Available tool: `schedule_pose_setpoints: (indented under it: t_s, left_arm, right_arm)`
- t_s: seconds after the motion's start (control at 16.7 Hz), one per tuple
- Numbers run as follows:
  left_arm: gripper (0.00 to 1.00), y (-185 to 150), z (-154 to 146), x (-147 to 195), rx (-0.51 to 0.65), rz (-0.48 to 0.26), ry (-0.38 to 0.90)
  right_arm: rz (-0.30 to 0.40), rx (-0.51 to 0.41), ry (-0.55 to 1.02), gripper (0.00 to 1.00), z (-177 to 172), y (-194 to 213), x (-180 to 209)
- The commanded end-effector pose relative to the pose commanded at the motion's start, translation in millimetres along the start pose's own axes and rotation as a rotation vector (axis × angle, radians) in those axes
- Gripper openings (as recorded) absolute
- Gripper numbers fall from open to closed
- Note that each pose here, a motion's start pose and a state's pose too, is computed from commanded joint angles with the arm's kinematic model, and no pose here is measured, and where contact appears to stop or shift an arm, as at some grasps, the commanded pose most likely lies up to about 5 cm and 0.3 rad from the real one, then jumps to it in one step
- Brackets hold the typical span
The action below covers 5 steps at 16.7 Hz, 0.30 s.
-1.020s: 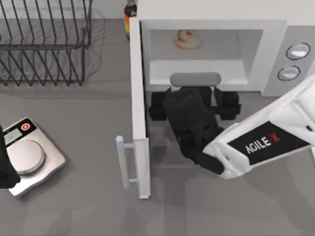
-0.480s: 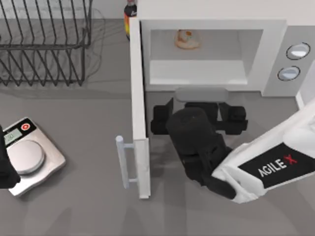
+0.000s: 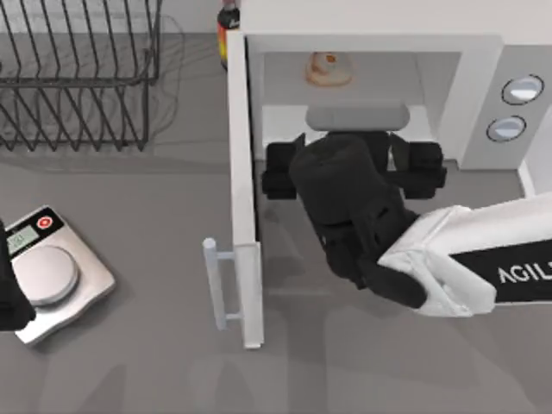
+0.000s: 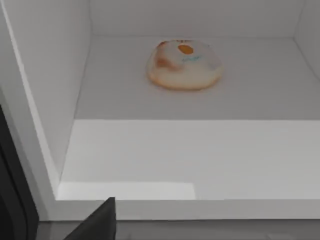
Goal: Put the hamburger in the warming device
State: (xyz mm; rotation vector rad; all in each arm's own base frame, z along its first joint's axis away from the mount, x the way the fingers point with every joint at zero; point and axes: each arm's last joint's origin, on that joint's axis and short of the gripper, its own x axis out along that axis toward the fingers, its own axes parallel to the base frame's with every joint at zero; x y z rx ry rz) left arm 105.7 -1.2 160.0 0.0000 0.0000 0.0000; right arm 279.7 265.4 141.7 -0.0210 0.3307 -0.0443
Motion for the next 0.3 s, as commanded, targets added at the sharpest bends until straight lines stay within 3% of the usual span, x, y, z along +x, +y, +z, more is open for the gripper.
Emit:
schedule_pose_setpoints:
  t_s: [0.3]
  left_arm:
    - [1.0,0.0,0.0,0.0,0.0,0.0,0.0]
  right_arm:
    - [0.005,0.009,-0.009,1.0,31.0,-2.7,-13.4]
